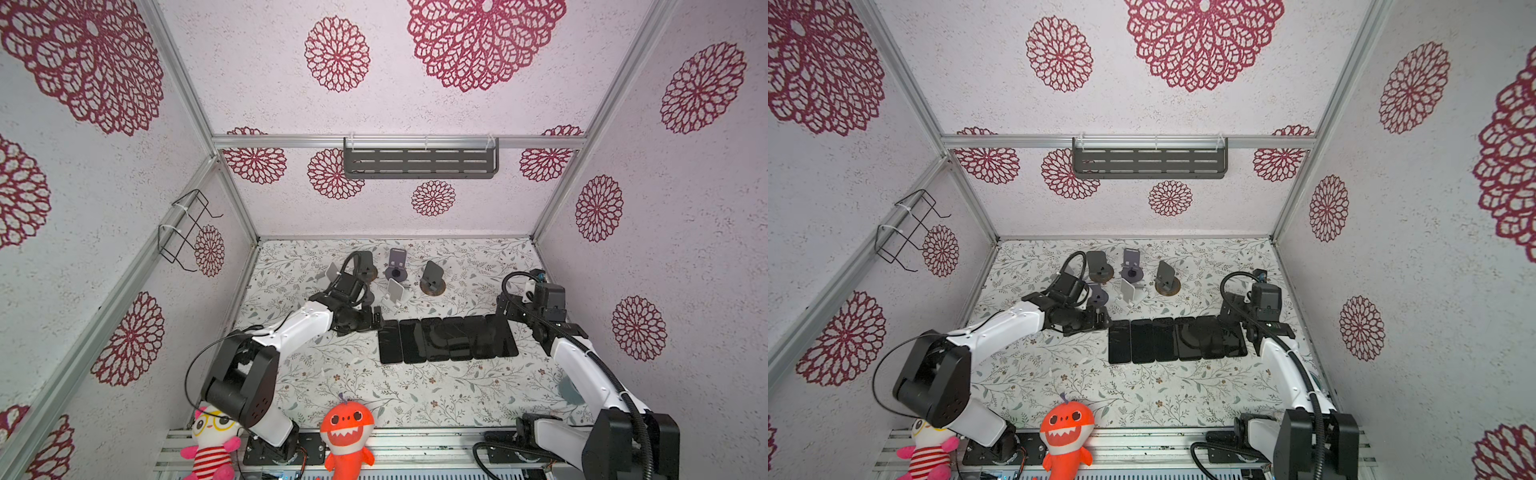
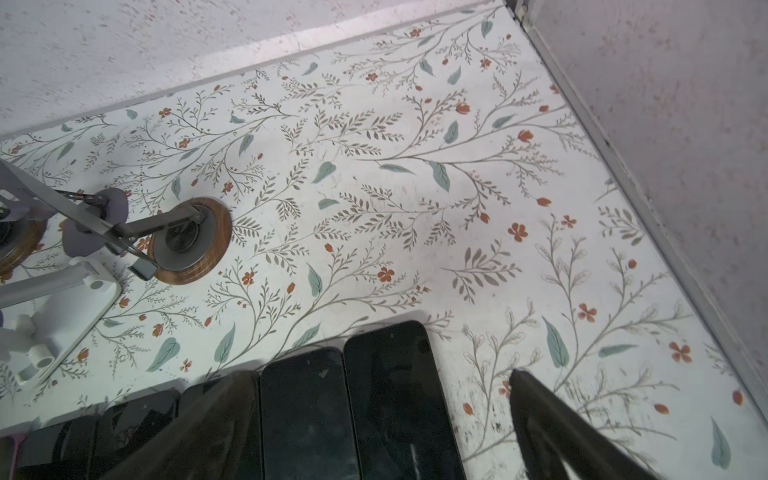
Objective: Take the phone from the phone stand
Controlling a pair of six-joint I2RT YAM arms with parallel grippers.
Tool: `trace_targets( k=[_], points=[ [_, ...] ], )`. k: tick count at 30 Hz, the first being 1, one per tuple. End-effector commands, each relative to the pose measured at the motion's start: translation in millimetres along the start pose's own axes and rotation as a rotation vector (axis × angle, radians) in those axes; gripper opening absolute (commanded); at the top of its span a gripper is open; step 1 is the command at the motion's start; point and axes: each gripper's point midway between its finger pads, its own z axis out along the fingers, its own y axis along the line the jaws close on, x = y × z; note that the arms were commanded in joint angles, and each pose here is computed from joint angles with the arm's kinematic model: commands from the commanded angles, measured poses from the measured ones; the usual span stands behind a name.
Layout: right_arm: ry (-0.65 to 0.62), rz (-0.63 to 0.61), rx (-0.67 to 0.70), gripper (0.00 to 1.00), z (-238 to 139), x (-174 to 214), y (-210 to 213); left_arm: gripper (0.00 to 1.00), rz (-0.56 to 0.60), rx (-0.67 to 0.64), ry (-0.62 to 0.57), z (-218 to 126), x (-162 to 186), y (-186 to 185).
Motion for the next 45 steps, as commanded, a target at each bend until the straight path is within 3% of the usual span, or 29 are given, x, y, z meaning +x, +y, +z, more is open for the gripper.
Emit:
trace_targets(
  k=[1,5,13,21,33,37,40,45],
  points=[
    [-0.132,-0.082,0.051,0.99,5,-18,5,1.0,0.034,-0.162,-0.234,-34,-47,44],
    [-0.2,-0.102,0.118,0.99,19,-17,-2,0.97,0.03,-0.284,-0.431,-71,-77,80],
    [-0.263,-0.12,0.121,0.99,43,-2,-4,0.97,-0.001,-0.688,-0.602,-111,-84,174],
    [-0.287,-0.171,0.15,0.99,62,1,-7,0.98,-0.015,-0.802,-0.744,-110,-88,228],
    [-0.445,-0.136,0.192,0.99,41,3,-20,0.97,-0.104,-0.757,-0.921,-122,-97,260],
    [-0.485,-0.13,0.174,0.99,33,6,-20,0.97,-0.118,-0.642,-1.011,-117,-101,265],
    [-0.504,-0.127,0.158,0.99,32,11,-20,0.97,-0.067,-0.618,-0.942,-102,-106,258],
    [-0.503,-0.122,0.157,0.99,33,13,-21,0.97,-0.029,-0.598,-0.992,-96,-101,254]
  ],
)
